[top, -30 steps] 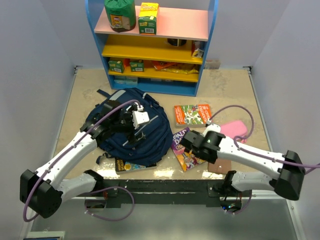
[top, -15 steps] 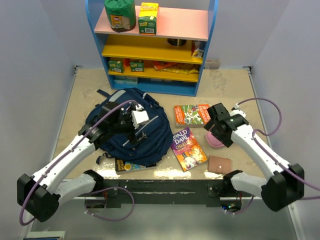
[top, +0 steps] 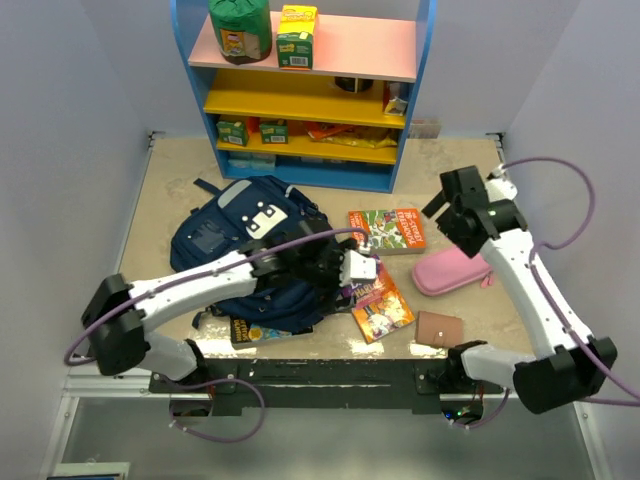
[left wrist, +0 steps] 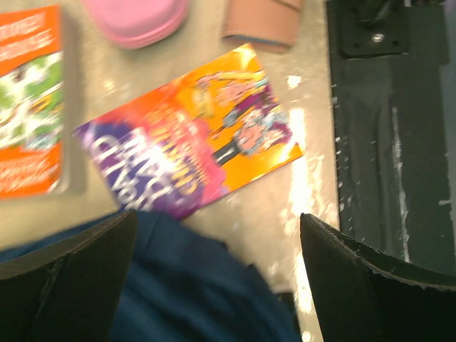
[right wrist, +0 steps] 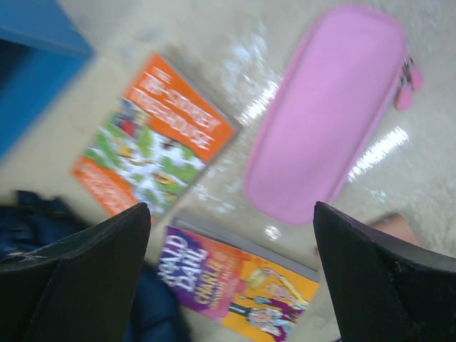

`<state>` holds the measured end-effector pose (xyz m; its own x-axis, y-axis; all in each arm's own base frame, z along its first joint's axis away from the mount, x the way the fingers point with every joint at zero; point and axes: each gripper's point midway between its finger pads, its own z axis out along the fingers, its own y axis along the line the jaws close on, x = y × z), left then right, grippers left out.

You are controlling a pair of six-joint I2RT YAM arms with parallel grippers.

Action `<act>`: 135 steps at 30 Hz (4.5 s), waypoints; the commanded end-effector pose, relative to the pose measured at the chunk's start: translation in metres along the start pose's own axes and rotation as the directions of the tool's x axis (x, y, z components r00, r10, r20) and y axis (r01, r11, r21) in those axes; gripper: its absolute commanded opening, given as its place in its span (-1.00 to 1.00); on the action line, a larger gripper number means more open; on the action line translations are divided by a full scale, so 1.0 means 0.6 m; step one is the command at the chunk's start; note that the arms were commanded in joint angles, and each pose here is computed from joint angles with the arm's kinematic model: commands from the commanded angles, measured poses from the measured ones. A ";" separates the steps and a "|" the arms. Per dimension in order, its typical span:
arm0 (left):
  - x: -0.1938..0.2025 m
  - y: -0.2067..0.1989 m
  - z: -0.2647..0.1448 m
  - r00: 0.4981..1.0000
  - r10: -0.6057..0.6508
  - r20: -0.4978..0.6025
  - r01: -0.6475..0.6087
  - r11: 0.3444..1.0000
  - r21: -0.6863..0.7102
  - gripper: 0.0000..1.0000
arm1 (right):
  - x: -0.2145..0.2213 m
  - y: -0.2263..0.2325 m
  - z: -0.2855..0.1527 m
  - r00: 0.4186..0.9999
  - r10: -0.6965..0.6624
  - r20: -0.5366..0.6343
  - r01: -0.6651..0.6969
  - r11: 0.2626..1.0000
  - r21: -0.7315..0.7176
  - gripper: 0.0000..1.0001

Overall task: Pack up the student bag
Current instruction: Pick up the personal item from the center of the board, then place the personal item at the center of the board, then pick up the personal item from the center of the board.

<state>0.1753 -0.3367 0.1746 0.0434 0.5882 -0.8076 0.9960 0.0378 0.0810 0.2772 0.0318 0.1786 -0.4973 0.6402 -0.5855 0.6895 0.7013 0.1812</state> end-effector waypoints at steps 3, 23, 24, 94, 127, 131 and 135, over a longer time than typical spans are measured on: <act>-0.069 -0.047 0.108 0.994 0.056 0.094 -0.072 0.983 0.167 1.00 | -0.116 -0.004 -0.124 0.972 0.121 0.203 -0.096 0.987 -0.126 0.97; -0.098 -0.088 0.361 0.994 -0.011 0.104 -0.023 0.947 0.321 1.00 | -0.157 -0.009 -0.260 0.916 0.176 0.361 0.029 0.868 -0.496 0.90; -0.086 -0.092 0.374 0.996 -0.014 0.088 -0.015 0.945 0.328 1.00 | -0.157 -0.010 -0.261 0.915 0.164 0.368 0.042 0.869 -0.493 0.89; 0.035 0.058 0.165 0.980 -0.199 -0.010 0.199 0.980 0.003 0.35 | -0.044 0.033 -0.118 0.960 -0.089 0.266 0.208 0.861 -0.464 0.79; 0.154 0.127 -0.085 0.981 -0.165 -0.106 0.122 0.936 -0.330 0.82 | 0.278 0.067 0.040 0.926 -0.365 -0.097 0.258 0.799 -0.544 0.52; 0.172 0.133 -0.098 0.974 -0.189 -0.124 0.133 0.923 -0.360 0.70 | 0.298 0.068 0.051 0.921 -0.370 -0.122 0.247 0.797 -0.552 0.50; 0.184 0.138 -0.105 0.963 -0.244 -0.113 0.181 0.898 -0.401 0.65 | 0.313 0.061 0.065 0.915 -0.380 -0.137 0.252 0.801 -0.543 0.43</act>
<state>0.2514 -0.2272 0.1238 -0.1925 0.6654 -0.7213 0.9006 0.4117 0.1395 0.2233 0.1576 0.0452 -0.8050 0.3372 -0.4881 0.1464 0.9102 0.3873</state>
